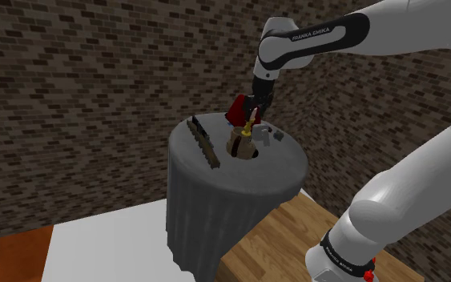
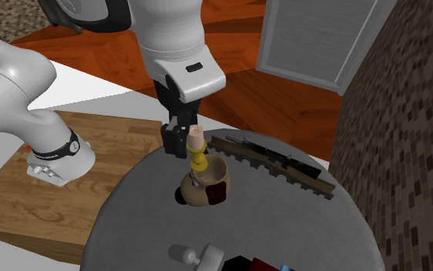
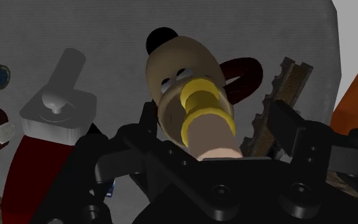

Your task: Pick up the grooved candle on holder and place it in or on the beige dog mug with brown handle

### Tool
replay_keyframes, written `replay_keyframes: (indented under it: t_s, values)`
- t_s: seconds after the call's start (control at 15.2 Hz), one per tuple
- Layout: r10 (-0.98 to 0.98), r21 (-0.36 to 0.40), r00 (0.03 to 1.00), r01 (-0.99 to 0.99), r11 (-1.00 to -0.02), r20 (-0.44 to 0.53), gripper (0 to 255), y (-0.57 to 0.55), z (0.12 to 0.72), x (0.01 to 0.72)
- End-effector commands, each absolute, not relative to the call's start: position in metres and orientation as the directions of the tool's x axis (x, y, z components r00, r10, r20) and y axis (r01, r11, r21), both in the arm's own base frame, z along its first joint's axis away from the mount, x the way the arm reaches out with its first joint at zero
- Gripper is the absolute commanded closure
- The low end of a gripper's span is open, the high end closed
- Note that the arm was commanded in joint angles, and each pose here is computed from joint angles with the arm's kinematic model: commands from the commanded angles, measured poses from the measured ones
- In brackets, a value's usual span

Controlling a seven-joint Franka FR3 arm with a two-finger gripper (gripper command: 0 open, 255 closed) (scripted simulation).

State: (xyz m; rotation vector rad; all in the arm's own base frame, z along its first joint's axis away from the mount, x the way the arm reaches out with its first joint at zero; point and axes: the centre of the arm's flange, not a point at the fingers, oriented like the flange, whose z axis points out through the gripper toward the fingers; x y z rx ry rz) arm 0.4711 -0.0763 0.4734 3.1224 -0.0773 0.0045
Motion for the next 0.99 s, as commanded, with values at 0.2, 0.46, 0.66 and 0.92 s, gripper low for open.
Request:
replay_keyframes:
  t_s: [0.2,0.46,0.66,0.92]
  values:
    - [-0.049,0.018,0.999,-0.05,-0.999,0.003,0,-0.076,0.487,0.471]
    - [-0.049,0.018,0.999,-0.05,-0.999,0.003,0,-0.075,0.523,0.471]
    - [-0.049,0.018,0.999,-0.05,-0.999,0.003,0,-0.075,0.523,0.471]
    - [-0.049,0.018,0.999,-0.05,-0.999,0.003,0,-0.075,0.523,0.471]
